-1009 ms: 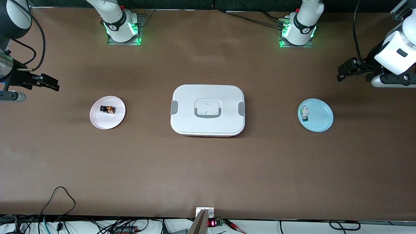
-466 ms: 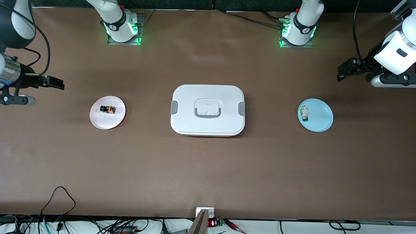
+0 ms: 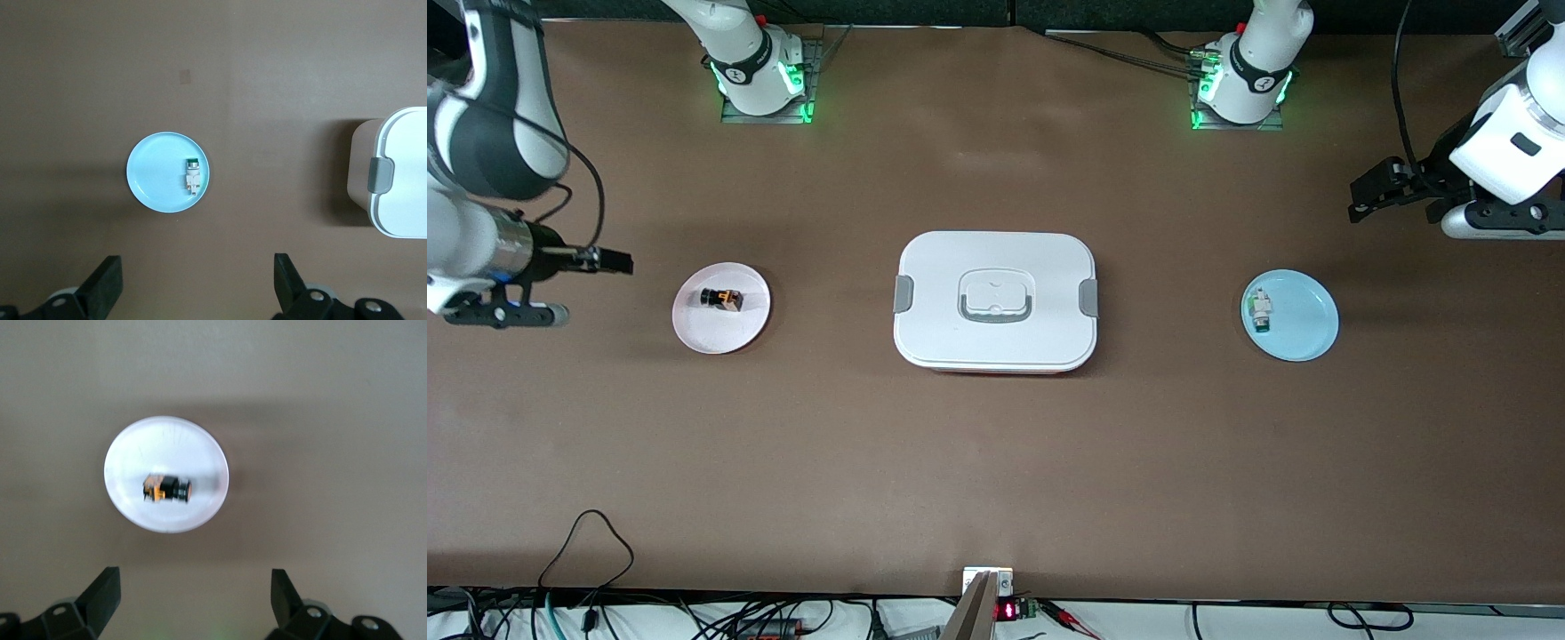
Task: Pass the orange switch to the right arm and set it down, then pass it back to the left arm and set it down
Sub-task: 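Reach the right gripper back down to the switch on the pink plate, then close the right gripper on the orange-and-black switch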
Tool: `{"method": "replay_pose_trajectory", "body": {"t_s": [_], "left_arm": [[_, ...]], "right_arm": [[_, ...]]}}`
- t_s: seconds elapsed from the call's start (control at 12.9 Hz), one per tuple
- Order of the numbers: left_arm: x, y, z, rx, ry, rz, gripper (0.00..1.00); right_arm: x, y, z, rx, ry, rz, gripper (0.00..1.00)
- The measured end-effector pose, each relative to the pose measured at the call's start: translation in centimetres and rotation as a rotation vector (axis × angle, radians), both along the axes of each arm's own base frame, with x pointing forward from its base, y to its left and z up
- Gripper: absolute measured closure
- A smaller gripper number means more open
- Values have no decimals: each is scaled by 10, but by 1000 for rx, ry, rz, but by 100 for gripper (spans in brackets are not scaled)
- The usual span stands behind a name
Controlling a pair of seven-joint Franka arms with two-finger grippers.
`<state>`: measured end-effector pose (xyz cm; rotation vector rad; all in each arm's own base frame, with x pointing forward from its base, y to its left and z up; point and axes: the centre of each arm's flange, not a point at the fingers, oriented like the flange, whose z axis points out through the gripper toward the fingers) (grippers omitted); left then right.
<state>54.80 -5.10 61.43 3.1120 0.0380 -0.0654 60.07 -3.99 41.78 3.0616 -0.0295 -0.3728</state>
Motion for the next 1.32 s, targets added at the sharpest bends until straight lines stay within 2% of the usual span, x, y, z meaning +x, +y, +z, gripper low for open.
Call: {"method": "replay_pose_trajectory", "body": {"t_s": [0.23, 0.54, 0.7, 1.01, 1.32], "left_arm": [[0, -1, 0, 0, 0, -1, 0], [0, -1, 0, 0, 0, -1, 0], [0, -1, 0, 0, 0, -2, 0], [0, -2, 0, 0, 0, -3, 0], [0, -2, 0, 0, 0, -3, 0]], "right_arm": [[4, 9, -49, 3, -54, 23, 0], [-9, 18, -85, 8, -49, 41, 0], [-12, 40, -97, 12, -80, 80, 0], [-34, 56, -141, 19, -126, 113, 0], [-51, 54, -168, 22, -122, 107, 0]]}}
